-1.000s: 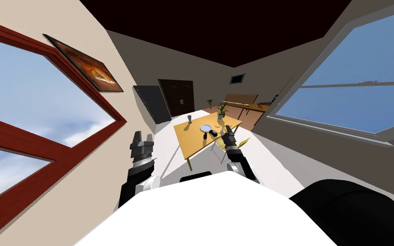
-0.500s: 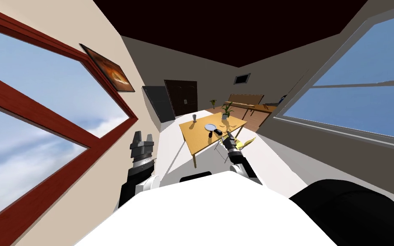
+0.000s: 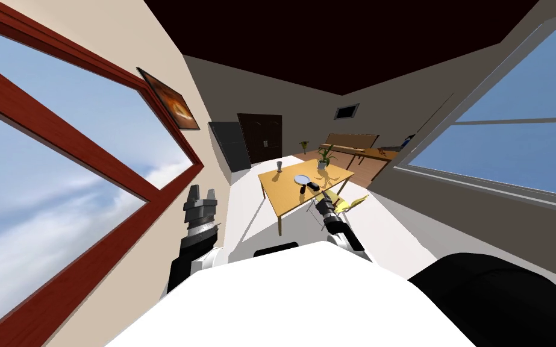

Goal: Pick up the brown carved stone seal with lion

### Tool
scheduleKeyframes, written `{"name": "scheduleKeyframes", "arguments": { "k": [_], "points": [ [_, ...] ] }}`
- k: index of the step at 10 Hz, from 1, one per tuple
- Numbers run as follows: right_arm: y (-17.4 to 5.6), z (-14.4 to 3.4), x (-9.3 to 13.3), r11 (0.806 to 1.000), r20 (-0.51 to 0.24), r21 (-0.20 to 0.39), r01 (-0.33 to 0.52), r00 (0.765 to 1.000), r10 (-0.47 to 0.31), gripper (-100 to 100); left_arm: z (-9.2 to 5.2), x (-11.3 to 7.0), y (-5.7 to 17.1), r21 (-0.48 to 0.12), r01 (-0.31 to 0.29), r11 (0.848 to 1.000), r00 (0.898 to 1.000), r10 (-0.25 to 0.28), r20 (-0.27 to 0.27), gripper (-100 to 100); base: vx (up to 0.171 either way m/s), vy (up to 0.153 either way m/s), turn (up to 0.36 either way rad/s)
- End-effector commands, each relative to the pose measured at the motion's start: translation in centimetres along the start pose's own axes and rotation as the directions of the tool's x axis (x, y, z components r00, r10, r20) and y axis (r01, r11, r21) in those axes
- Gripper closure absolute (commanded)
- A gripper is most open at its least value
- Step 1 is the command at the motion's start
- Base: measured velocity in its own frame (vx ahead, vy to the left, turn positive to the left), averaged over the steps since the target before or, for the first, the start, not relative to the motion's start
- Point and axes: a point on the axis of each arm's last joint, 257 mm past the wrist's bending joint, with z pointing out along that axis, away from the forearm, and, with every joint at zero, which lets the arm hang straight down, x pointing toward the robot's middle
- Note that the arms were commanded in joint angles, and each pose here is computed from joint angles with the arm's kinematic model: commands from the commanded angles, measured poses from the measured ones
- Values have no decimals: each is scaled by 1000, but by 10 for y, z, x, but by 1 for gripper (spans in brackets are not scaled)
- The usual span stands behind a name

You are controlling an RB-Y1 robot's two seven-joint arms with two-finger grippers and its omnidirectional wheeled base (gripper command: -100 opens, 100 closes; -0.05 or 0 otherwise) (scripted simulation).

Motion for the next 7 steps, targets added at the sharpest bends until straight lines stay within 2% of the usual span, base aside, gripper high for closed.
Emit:
{"name": "scheduleKeyframes", "arguments": {
  "k": [1,2,3,4,5,6,7],
  "points": [
    [-18,1,-24,996,43,54,-71,997,68,-100,0,0,0,0,0,1000,1000,0,0,0,-2,141,83],
    [-28,-1,-30,994,57,71,-80,996,76,-100,0,0,0,0,0,1000,1000,0,0,0,10,113,33],
    [-43,-4,-49,984,102,114,-137,987,125,-100,0,0,0,0,0,1000,1000,0,0,0,7,123,89],
    [-51,-6,-55,980,117,127,-154,983,139,-100,0,0,0,0,0,1000,1000,0,0,0,16,110,48],
    [-62,-10,-72,965,160,156,-213,969,188,-100,0,0,0,0,0,1000,1000,0,0,0,42,135,103],
    [-72,-14,-79,958,181,170,-232,963,201,-100,0,0,0,0,0,1000,1000,0,0,0,40,113,40],
    [-82,-18,-97,938,228,191,-289,943,244,-100,0,0,0,0,0,1000,1000,0,0,0,46,122,80]
  ]
}}
